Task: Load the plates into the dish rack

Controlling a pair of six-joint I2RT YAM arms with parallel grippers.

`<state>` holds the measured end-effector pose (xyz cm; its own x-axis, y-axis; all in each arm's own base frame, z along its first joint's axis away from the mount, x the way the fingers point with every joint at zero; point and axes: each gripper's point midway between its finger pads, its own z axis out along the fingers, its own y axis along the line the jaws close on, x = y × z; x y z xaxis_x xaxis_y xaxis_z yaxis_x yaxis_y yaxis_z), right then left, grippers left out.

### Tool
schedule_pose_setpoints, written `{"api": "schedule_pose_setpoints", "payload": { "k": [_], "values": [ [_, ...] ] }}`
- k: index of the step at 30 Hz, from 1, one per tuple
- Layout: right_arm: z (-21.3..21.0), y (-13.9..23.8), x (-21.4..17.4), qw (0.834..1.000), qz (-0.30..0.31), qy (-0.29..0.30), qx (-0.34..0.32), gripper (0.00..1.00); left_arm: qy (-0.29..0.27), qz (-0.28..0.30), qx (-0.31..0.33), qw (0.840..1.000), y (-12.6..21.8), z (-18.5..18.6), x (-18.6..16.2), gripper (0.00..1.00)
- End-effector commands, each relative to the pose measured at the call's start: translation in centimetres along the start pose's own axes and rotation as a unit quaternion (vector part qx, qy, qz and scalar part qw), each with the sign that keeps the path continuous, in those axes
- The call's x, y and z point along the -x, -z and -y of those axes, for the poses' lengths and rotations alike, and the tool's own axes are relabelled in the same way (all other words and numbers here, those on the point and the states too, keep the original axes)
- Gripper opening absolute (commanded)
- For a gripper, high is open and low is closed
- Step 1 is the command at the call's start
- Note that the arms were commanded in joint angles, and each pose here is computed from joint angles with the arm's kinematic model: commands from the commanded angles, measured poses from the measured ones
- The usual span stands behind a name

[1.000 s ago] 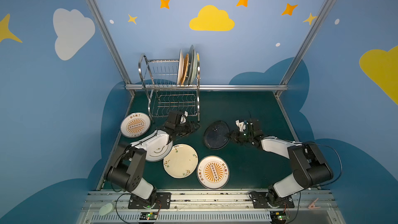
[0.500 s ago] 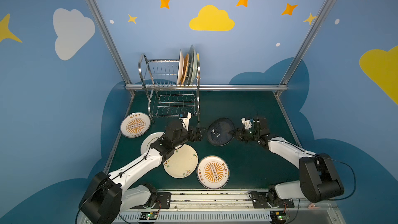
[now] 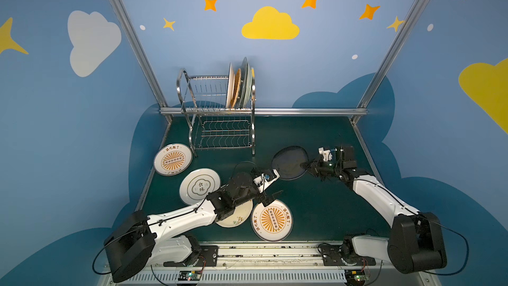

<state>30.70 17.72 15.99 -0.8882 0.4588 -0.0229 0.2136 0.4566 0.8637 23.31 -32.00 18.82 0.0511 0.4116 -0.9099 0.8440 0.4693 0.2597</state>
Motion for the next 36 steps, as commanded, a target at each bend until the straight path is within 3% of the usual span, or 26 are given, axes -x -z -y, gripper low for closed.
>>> {"api": "schedule_pose_setpoints", "payload": {
  "k": [1,10,17,24,36],
  "values": [
    [-4.5,1.5,-0.2,0.998,-0.010,0.030,0.062,0.00,-0.112,-0.017,0.006,0.994,-0.7,-0.1,-0.1,0.98],
    [-4.8,1.7,-0.5,0.997,-0.019,0.016,0.068,0.00,-0.172,-0.023,0.030,0.984,-2.1,-0.6,0.7,0.88],
    [-4.7,1.8,-0.7,0.997,-0.021,0.010,0.068,0.00,-0.183,-0.044,0.024,0.982,-3.6,-0.5,0.1,0.75],
    [-4.7,2.0,-0.8,0.998,-0.017,0.007,0.065,0.00,-0.188,-0.052,0.022,0.981,-4.9,-0.2,0.2,0.50],
    [-4.2,2.1,-0.8,0.998,-0.012,-0.002,0.057,0.00,-0.189,-0.072,0.021,0.979,-6.8,0.4,-0.3,0.41]
  ]
}}
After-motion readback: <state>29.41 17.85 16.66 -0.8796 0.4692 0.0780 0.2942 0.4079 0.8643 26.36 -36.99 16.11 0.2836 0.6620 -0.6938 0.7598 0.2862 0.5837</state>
